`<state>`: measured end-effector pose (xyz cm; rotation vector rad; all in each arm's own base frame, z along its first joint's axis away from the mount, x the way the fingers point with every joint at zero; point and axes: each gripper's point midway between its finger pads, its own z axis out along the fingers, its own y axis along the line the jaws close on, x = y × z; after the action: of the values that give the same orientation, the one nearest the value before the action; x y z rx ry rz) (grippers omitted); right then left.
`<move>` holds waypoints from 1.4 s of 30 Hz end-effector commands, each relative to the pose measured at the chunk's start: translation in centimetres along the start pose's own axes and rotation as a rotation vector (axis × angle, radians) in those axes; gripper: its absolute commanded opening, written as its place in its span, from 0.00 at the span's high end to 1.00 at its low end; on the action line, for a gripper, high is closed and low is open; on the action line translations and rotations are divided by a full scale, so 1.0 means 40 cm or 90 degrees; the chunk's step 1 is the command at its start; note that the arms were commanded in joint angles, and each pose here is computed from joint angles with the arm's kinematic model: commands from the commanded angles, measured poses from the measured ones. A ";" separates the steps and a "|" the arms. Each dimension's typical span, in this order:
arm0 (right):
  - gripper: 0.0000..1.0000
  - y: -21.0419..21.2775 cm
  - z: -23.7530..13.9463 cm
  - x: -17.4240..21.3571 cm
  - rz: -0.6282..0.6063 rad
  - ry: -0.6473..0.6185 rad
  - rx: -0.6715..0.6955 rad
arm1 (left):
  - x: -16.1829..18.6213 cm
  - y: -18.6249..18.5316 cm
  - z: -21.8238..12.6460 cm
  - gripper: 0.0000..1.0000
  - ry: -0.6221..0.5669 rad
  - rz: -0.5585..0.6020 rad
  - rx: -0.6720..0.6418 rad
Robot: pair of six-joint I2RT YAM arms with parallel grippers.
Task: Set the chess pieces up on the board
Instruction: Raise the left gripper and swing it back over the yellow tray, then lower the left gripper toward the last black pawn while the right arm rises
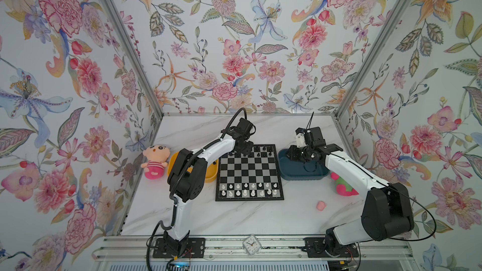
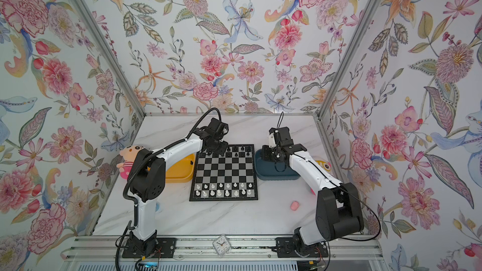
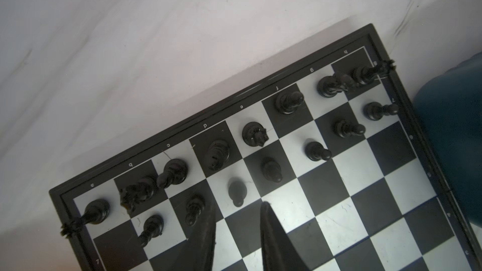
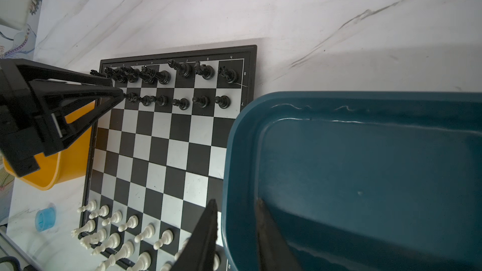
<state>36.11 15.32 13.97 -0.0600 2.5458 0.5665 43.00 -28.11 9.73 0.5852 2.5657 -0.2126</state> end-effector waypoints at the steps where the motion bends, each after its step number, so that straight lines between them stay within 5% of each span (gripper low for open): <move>1: 0.72 0.010 -0.023 -0.018 0.000 -0.021 -0.009 | -0.036 0.003 -0.071 0.67 -0.034 -0.004 -0.007; 13: 0.71 0.021 -0.026 -0.016 -0.006 -0.028 -0.011 | -0.102 -0.005 -0.213 0.57 -0.132 -0.011 0.008; 25: 0.71 0.043 -0.035 -0.036 -0.014 -0.043 -0.020 | -0.113 0.073 -0.387 0.51 -0.217 -0.019 -0.078; 33: 0.71 0.064 -0.035 -0.037 -0.026 -0.044 -0.025 | -0.012 0.219 -0.492 0.47 -0.243 -0.089 -0.159; 42: 0.70 0.056 -0.053 -0.033 -0.032 -0.049 -0.007 | 0.141 0.351 -0.468 0.44 -0.192 -0.179 -0.200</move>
<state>35.59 16.64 15.40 -0.1089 2.5037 0.5699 37.37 -9.80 24.20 0.1048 2.2691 -0.0008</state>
